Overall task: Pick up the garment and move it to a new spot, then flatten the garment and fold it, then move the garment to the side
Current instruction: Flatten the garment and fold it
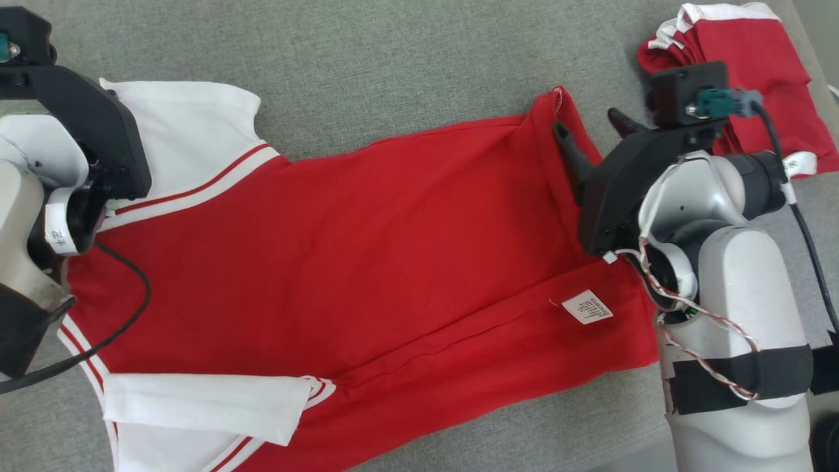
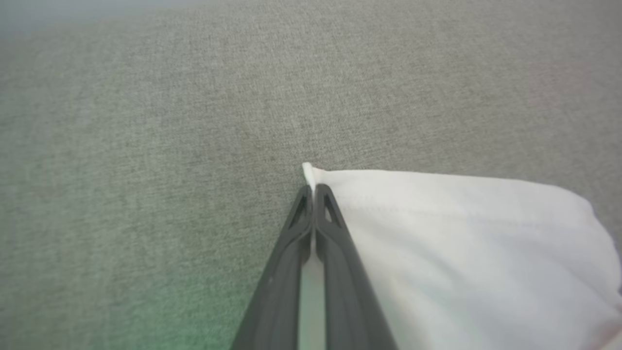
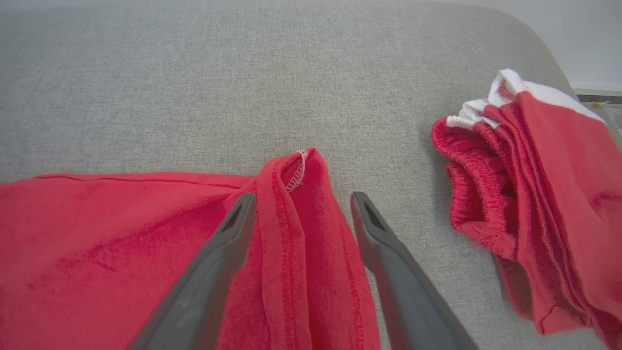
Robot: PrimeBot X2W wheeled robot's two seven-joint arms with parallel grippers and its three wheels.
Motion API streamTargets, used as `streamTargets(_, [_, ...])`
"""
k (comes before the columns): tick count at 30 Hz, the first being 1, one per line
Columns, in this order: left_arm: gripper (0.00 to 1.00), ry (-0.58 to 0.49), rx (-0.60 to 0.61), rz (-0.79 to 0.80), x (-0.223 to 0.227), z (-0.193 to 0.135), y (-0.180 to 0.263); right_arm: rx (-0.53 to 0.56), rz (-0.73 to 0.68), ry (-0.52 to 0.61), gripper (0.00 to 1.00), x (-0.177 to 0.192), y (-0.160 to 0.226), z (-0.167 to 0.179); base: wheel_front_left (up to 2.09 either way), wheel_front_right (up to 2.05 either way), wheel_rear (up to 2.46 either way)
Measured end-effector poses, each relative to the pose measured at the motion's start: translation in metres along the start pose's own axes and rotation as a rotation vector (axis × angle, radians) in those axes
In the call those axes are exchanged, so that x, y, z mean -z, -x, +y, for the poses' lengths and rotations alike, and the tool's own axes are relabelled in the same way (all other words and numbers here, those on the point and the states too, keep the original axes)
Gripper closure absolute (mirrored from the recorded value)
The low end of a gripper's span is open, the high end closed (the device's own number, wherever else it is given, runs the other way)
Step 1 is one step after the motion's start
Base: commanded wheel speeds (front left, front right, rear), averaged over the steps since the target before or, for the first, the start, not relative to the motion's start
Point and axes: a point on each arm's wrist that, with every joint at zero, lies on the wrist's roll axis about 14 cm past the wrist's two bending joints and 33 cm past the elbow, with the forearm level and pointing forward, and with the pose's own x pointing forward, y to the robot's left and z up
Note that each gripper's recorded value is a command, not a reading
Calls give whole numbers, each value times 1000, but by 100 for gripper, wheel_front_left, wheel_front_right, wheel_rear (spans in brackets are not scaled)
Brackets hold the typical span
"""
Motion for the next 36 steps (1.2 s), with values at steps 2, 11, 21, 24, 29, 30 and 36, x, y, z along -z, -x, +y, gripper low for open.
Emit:
streamTargets(2, [100,15,12,0,-1,-1,2,-5,29,25,0,2,1,5,0,0,0])
streamTargets(11, [100,18,30,-1,-2,1,5,91,30,204,0,-23,-8,5,0,0,0])
streamTargets(21, [100,24,31,-1,0,2,3,96,145,395,0,-9,-43,22,0,0,0])
streamTargets(24, [100,25,34,-3,0,1,4,106,190,426,0,0,-46,18,0,0,0])
streamTargets(29, [100,17,36,-2,0,0,6,142,200,447,0,0,-43,2,0,0,0])
streamTargets(30, [100,15,37,-1,0,-1,6,157,192,446,0,-2,-41,-5,0,0,0])
streamTargets(36, [100,12,38,0,-1,0,4,172,204,432,0,7,-39,-16,0,0,0])
